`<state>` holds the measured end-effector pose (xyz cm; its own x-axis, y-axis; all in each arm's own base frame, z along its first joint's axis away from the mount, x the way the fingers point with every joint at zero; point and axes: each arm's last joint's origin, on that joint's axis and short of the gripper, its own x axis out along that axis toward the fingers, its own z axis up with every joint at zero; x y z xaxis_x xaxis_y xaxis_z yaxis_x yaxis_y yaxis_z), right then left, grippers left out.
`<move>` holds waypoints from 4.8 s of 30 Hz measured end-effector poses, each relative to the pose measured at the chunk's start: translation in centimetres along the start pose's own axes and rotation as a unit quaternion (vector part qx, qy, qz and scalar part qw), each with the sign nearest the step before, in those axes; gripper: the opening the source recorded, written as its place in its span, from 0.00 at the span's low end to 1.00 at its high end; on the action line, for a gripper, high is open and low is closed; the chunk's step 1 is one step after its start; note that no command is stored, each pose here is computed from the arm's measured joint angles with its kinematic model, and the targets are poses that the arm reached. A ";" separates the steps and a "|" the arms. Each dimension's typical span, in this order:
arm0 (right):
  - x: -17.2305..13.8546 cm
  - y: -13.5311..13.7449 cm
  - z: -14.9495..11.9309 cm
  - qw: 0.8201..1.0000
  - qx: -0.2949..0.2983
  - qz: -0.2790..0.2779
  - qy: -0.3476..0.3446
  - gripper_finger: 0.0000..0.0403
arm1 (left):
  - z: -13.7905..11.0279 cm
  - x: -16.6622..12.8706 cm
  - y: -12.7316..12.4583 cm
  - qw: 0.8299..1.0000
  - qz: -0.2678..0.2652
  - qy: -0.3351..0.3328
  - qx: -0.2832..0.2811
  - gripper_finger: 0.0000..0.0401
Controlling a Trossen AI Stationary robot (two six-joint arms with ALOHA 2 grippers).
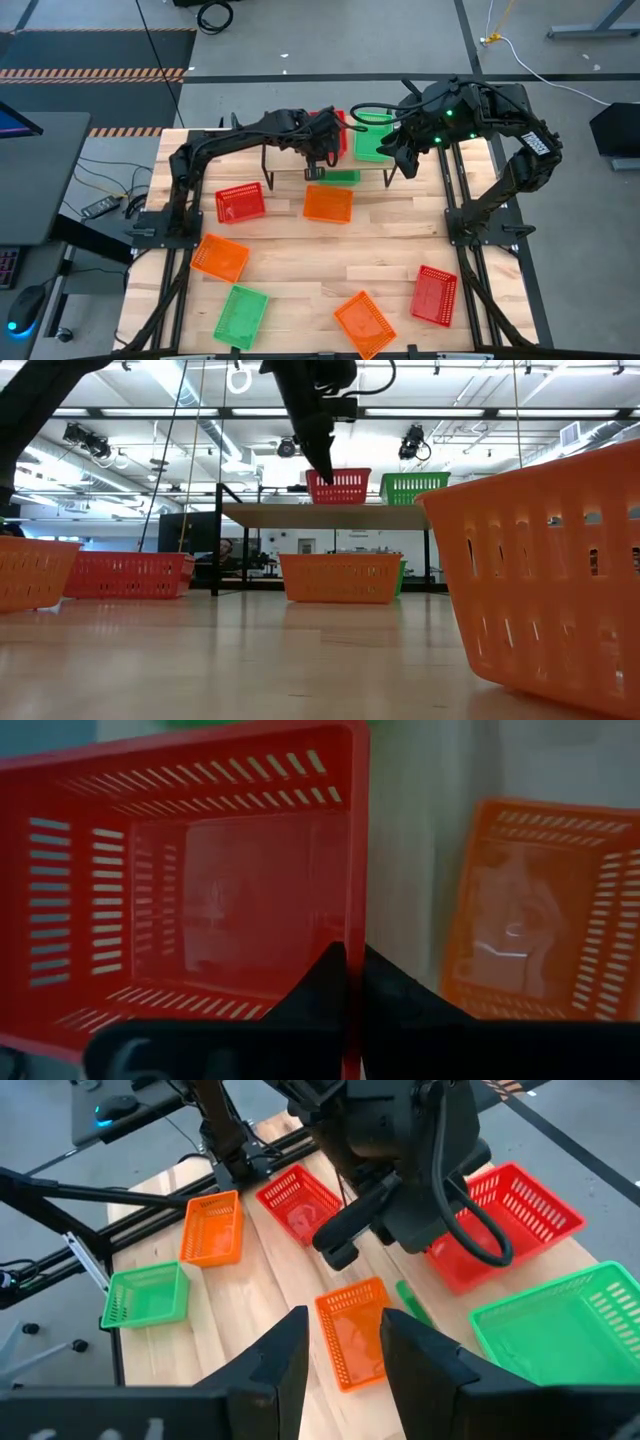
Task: Stack baskets on shelf by color
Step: Put the middle red bin on the shelf, then put the top orange bin on the shelf
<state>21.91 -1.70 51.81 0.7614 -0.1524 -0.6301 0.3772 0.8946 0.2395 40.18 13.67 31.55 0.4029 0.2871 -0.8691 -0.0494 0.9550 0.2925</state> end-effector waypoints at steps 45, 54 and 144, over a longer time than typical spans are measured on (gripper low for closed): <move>-0.1 0.5 0.0 1.000 -0.014 0.005 -0.008 0.33 | 0.5 -8.4 -4.1 0.997 0.029 -0.074 -0.021 0.26; 0.0 0.6 0.0 0.999 -0.034 0.005 -0.011 0.33 | 1.4 -9.6 -11.0 0.987 -0.106 -0.094 0.076 0.26; -1.3 0.7 -0.7 0.999 -0.035 -0.018 -0.019 0.33 | 1.7 7.3 -18.0 0.981 -0.123 0.122 0.090 0.05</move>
<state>20.77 -0.57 52.28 0.7682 -0.1990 -0.6086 0.3674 0.9154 0.1644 45.52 -1.57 20.59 0.1512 0.0806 -0.9852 0.1919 0.9753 0.1093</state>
